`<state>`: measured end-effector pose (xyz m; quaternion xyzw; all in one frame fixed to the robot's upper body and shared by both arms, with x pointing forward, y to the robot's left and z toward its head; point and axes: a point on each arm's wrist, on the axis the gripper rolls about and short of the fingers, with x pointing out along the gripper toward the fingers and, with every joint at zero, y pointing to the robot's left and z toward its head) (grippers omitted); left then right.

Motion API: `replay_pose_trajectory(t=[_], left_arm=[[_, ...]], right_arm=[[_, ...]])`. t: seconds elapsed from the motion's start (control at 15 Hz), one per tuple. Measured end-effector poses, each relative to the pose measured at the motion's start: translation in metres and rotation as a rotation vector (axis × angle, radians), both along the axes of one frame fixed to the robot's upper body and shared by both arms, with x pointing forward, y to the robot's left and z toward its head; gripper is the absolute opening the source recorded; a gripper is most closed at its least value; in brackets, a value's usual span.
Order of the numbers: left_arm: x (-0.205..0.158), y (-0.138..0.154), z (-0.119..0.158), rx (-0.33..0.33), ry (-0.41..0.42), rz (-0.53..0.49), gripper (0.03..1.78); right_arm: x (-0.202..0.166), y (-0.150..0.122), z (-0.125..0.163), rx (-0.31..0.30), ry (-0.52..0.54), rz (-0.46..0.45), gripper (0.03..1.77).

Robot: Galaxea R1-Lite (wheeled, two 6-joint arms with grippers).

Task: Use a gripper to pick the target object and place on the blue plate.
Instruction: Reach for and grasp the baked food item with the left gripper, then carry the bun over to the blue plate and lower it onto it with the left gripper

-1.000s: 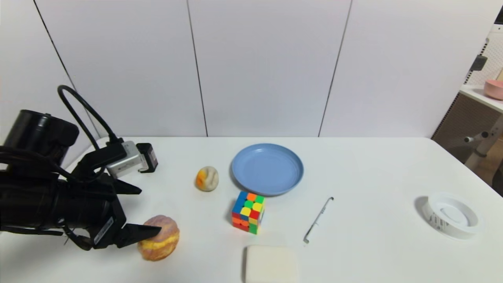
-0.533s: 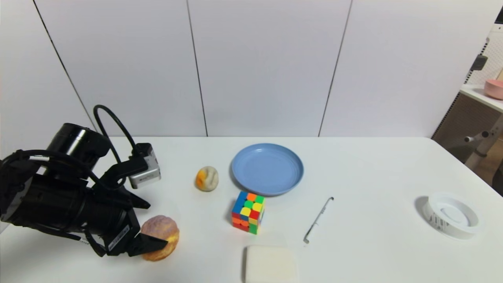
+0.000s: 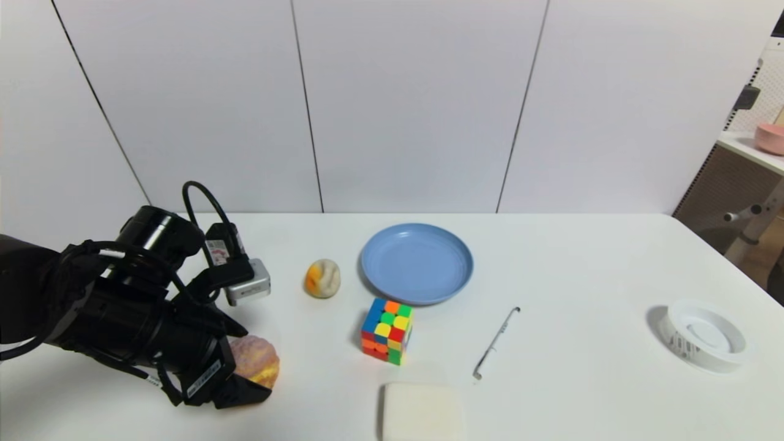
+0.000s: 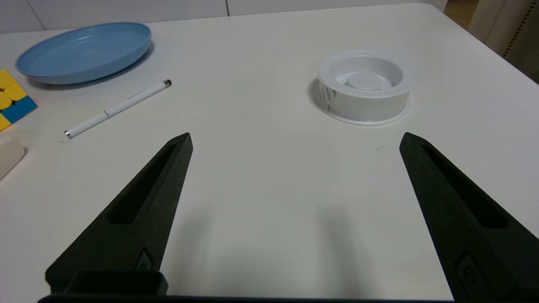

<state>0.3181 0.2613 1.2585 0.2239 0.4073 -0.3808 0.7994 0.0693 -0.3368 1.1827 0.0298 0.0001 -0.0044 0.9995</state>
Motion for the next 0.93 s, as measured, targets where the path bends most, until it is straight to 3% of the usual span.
replay_pose_trajectory(t=[0.27, 0.4, 0.6, 0.73, 0.93], left_arm=[[0.006, -0.001, -0.005, 0.029, -0.001, 0.014, 1.68], [0.006, -0.002, -0.007, 0.036, 0.008, 0.015, 1.32], [0.005, -0.001, -0.011, 0.046, 0.032, 0.017, 0.97], [0.004, -0.001, -0.012, 0.045, 0.044, 0.018, 0.84], [0.002, -0.004, -0.009, 0.037, 0.037, 0.006, 0.82]], right_arm=[[0.000, 0.000, 0.000, 0.000, 0.000, 0.000, 1.70], [0.000, 0.000, 0.000, 0.000, 0.000, 0.000, 1.70], [0.000, 0.000, 0.000, 0.000, 0.000, 0.000, 1.70], [0.000, 0.000, 0.000, 0.000, 0.000, 0.000, 1.70], [0.000, 0.000, 0.000, 0.000, 0.000, -0.001, 1.70]])
